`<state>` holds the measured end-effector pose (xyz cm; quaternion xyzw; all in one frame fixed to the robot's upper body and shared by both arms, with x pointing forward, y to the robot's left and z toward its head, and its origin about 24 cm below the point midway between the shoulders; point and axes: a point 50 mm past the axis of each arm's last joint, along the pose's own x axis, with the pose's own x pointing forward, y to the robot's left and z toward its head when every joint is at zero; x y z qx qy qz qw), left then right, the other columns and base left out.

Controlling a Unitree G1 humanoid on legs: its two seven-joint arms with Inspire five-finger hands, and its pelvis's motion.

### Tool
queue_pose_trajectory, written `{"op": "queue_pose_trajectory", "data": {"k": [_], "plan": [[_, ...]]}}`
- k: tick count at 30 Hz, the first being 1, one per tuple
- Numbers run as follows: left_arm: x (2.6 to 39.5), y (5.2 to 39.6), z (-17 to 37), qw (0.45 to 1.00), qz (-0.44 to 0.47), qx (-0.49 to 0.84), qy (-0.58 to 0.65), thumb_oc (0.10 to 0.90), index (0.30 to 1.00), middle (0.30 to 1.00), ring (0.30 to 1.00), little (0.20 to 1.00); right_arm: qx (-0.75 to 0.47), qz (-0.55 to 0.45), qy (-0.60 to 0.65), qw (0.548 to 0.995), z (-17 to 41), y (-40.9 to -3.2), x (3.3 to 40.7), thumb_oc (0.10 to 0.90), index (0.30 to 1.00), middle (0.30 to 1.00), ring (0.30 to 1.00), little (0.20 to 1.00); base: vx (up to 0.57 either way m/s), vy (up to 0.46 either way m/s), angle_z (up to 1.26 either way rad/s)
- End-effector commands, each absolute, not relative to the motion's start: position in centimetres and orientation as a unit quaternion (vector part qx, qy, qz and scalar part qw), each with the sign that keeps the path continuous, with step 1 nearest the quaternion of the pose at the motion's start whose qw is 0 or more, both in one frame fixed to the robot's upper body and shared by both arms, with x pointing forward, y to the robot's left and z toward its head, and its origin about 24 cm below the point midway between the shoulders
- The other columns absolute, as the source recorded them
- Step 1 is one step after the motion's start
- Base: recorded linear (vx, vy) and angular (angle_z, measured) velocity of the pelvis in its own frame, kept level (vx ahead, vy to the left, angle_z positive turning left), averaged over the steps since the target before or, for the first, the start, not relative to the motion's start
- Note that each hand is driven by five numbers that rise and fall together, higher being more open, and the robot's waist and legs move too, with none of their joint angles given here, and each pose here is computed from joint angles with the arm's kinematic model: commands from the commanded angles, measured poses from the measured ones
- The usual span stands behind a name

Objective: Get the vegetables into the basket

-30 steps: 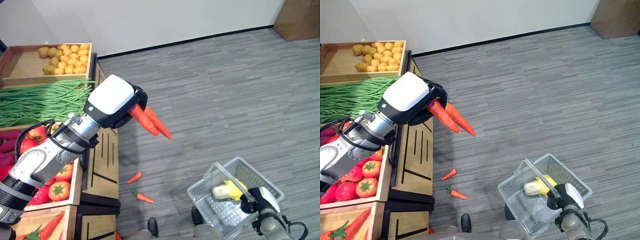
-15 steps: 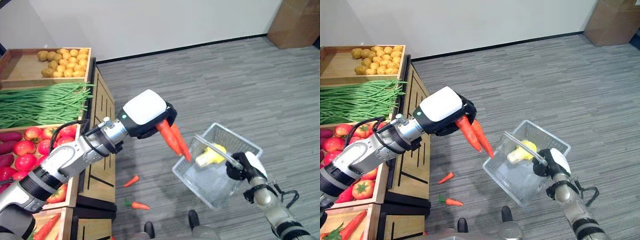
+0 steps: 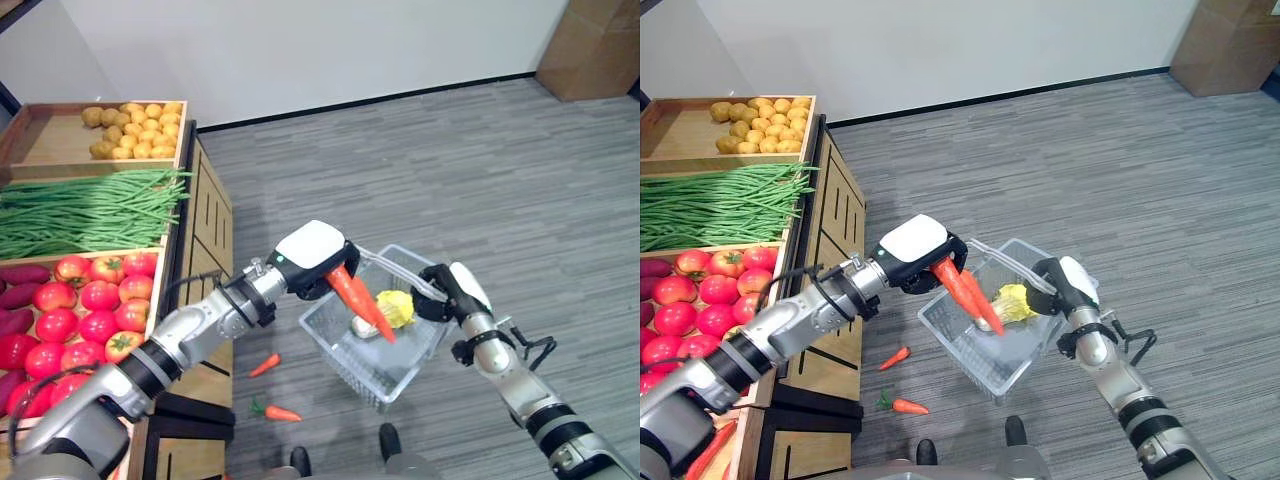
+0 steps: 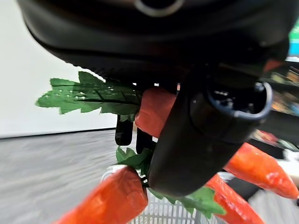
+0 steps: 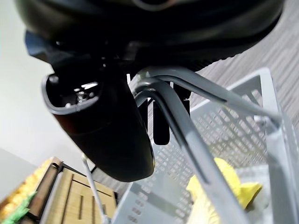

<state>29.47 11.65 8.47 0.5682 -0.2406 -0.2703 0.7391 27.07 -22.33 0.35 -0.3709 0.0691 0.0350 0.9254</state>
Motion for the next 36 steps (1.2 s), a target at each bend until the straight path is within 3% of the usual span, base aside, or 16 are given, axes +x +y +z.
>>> {"op": "queue_pose_trajectory", "data": {"k": [1,5,20,21,24,25,36], "plan": [[31.2,11.6,12.1,0.738,-0.208,0.566,-0.303,0.400,0.300,0.300,0.300,0.300,-0.274,0.028,-0.135,0.952,8.3,-18.8,30.4,0.400,0.300,0.300,0.300,0.300,0.00,0.000,0.00],[31.4,12.5,8.8,0.755,-0.196,0.579,-0.239,0.400,0.300,0.300,0.300,0.300,-0.191,0.101,-0.159,0.963,8.6,-15.4,28.8,0.400,0.300,0.300,0.300,0.300,0.00,0.003,-0.01],[32.6,16.4,4.2,0.725,-0.145,0.663,-0.116,0.400,0.300,0.300,0.300,0.300,-0.070,0.237,-0.214,0.945,11.5,-11.9,25.0,0.400,0.300,0.300,0.300,0.300,-0.01,0.001,-0.03],[32.6,17.0,3.6,0.713,-0.144,0.679,-0.098,0.425,0.336,0.336,0.336,0.336,-0.067,0.247,-0.222,0.941,11.9,-11.7,24.6,0.400,0.300,0.300,0.300,0.300,-0.01,-0.004,-0.03],[32.7,17.7,2.7,0.687,-0.149,0.708,-0.073,0.604,0.585,0.585,0.585,0.585,-0.061,0.254,-0.235,0.936,12.6,-11.6,24.3,0.400,0.300,0.300,0.300,0.300,-0.01,-0.002,-0.04],[32.7,17.7,2.7,0.687,-0.149,0.708,-0.074,0.900,1.000,1.000,1.000,1.000,-0.061,0.254,-0.235,0.936,12.6,-11.7,24.3,0.400,0.300,0.300,0.300,0.300,-0.01,-0.007,-0.04],[32.4,18.2,1.2,0.664,-0.159,0.730,-0.032,0.900,1.000,1.000,1.000,1.000,-0.068,0.245,-0.253,0.933,13.6,-11.8,24.3,0.400,0.300,0.300,0.300,0.300,0.00,-0.001,-0.01]]}}
